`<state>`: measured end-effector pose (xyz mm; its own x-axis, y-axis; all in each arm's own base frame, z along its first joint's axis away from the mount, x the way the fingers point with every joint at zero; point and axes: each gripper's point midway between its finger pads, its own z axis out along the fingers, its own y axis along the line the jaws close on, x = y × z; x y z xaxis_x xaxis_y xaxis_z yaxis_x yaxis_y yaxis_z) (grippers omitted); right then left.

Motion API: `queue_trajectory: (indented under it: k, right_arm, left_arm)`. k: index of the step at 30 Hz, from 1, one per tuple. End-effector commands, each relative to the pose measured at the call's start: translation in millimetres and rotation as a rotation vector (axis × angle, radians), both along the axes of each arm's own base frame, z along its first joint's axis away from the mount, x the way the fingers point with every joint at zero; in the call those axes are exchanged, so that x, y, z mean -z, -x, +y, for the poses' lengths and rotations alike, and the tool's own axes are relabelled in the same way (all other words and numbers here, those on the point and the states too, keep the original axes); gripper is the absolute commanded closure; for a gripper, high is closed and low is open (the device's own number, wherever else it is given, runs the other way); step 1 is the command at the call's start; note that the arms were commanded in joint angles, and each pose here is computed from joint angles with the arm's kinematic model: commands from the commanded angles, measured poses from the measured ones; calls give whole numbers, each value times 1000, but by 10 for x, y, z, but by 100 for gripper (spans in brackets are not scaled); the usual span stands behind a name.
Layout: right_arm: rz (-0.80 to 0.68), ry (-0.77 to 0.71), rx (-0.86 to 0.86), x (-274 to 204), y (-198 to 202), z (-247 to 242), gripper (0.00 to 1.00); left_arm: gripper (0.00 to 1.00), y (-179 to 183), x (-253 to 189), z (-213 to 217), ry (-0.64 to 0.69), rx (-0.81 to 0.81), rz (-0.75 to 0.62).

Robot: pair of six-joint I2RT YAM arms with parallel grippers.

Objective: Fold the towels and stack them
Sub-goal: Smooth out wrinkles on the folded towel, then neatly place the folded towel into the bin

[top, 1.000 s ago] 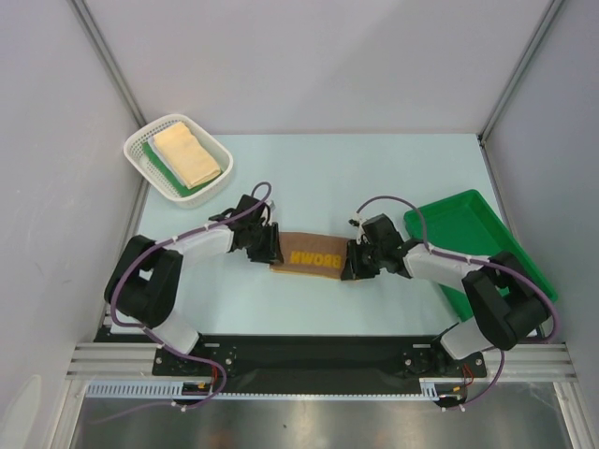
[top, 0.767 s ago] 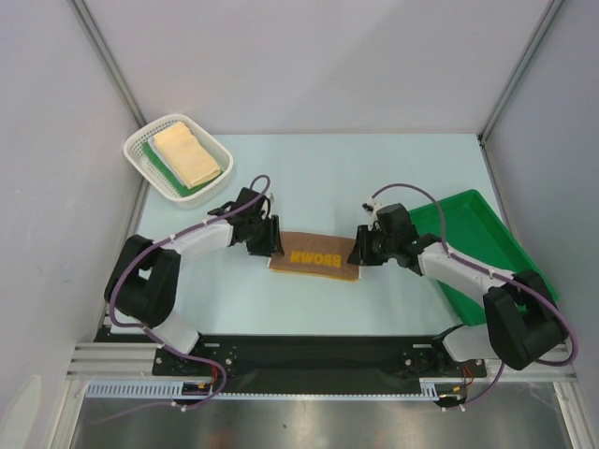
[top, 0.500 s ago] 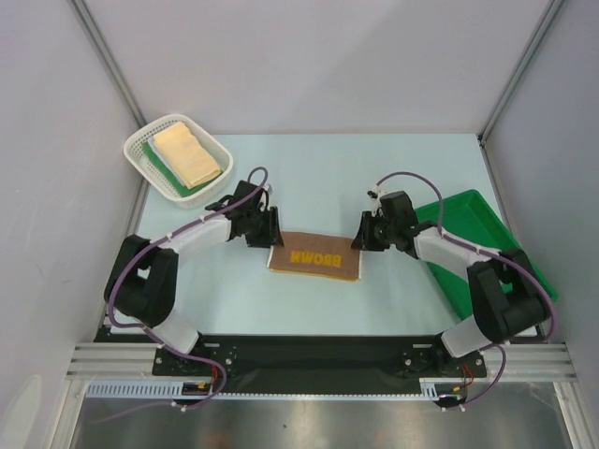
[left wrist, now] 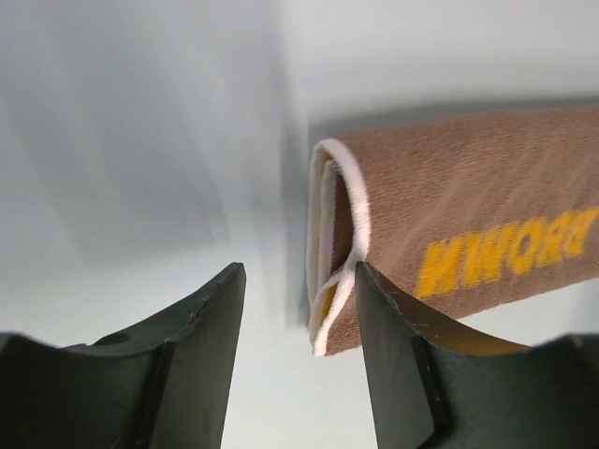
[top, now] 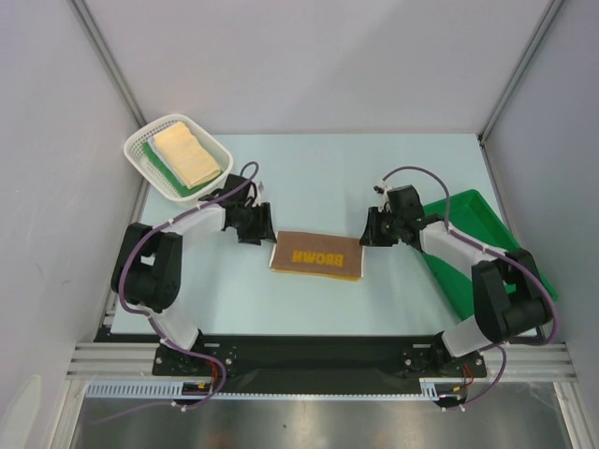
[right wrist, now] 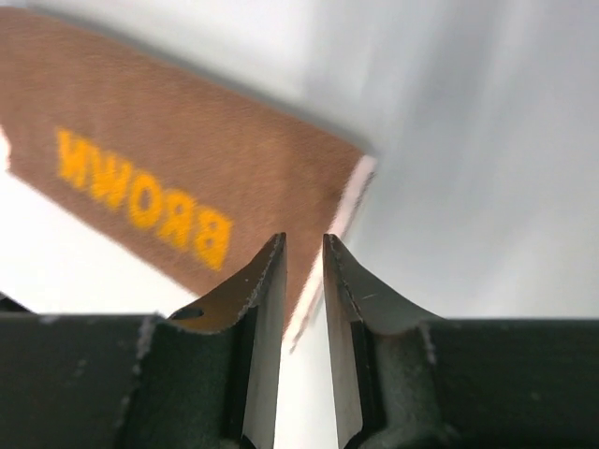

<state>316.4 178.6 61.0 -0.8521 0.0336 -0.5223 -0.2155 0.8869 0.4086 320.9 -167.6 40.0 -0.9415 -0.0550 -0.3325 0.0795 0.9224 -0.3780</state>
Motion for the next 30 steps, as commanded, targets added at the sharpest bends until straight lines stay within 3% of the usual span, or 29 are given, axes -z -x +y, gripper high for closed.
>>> queue_trajectory:
  k: [1, 6, 15, 30]
  right_arm:
    - [-37, -10, -73, -294, 192, 169, 73]
    - [-20, -101, -135, -242, 526, 454, 77]
    - [34, -63, -124, 275, 885, 427, 80]
    - [-134, -136, -126, -584, 900, 396, 73]
  left_arm:
    - [43, -127, -148, -80, 27, 66, -48]
    - [40, -32, 32, -170, 79, 94, 4]
    - [41, 119, 231, -131, 70, 73, 62]
    - [46, 370, 445, -232, 45, 53, 130]
